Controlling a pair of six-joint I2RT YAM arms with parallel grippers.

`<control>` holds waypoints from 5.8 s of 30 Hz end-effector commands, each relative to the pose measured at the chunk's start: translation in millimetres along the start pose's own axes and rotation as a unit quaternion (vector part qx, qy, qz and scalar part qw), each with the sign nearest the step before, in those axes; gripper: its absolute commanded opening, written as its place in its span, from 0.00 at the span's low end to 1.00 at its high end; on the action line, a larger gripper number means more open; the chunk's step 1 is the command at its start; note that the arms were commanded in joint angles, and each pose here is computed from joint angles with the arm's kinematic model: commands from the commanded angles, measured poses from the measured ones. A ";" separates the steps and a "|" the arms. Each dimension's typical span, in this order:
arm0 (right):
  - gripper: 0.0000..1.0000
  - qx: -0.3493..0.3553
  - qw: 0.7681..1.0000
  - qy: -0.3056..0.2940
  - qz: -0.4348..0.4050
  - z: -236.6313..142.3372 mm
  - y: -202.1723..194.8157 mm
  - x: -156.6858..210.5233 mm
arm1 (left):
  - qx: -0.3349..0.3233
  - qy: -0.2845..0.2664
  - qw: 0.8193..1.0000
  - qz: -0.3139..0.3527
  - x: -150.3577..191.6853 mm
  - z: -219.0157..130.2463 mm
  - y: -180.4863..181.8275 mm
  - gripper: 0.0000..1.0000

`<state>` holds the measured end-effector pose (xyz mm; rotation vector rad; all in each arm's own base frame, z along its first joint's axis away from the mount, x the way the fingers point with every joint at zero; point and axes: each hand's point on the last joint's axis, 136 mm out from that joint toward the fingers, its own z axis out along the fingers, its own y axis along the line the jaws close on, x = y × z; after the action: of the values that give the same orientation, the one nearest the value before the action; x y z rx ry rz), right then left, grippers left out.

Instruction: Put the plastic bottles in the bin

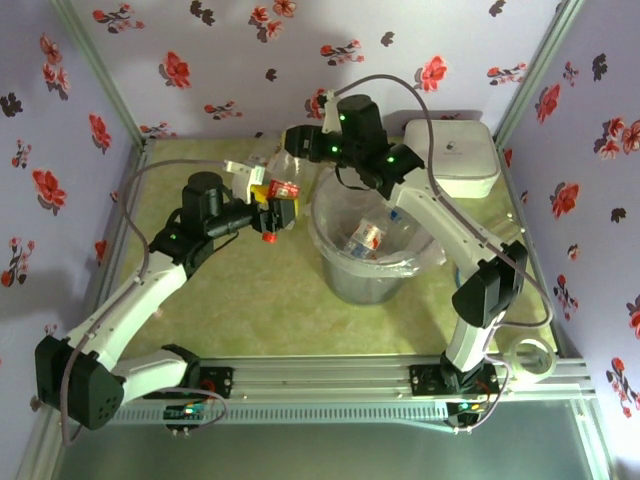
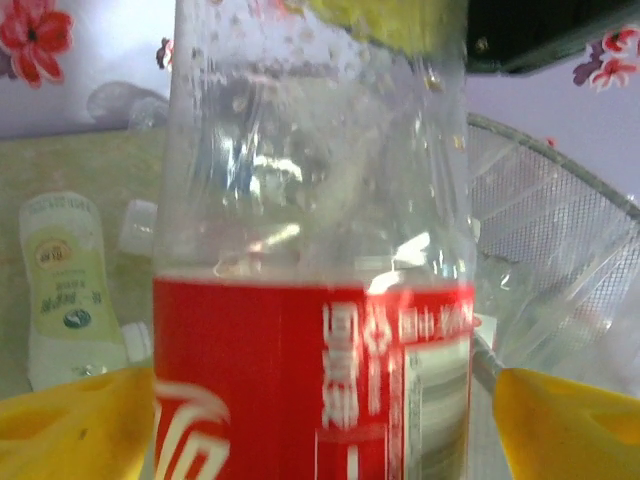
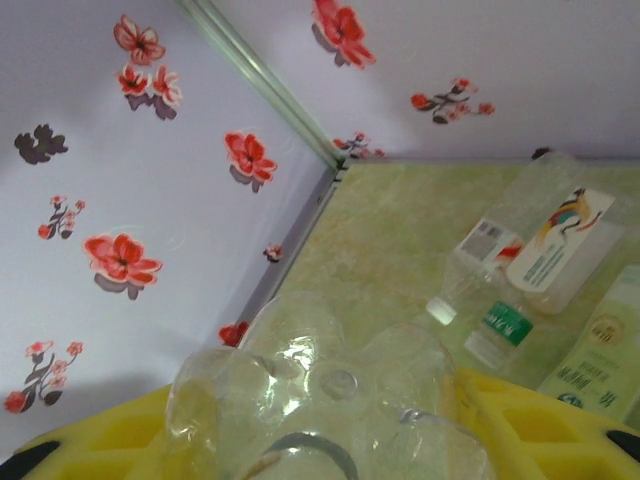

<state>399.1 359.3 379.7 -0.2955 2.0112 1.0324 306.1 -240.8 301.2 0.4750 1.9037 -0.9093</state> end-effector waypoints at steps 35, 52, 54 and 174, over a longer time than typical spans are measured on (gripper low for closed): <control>0.37 0.315 0.947 -0.066 0.006 -161.1 -142.9 46.7 | 0.039 0.076 0.996 0.029 25.8 69.0 -25.5 1.00; 0.77 0.310 0.943 -0.098 0.071 -170.4 -146.7 69.6 | 0.029 0.111 0.993 0.034 51.2 87.4 -18.5 1.00; 0.83 0.319 0.940 -0.110 0.051 -185.7 -139.2 54.1 | 0.027 0.111 0.993 0.035 51.0 86.2 -18.0 1.00; 0.65 0.329 0.929 -0.145 0.088 -244.2 -163.0 49.6 | -0.300 0.247 0.914 -0.117 82.1 73.0 301.4 0.70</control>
<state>309.3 75.5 314.3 0.3728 2.0371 0.3748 498.8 -104.9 80.7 0.0915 2.6341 -0.3482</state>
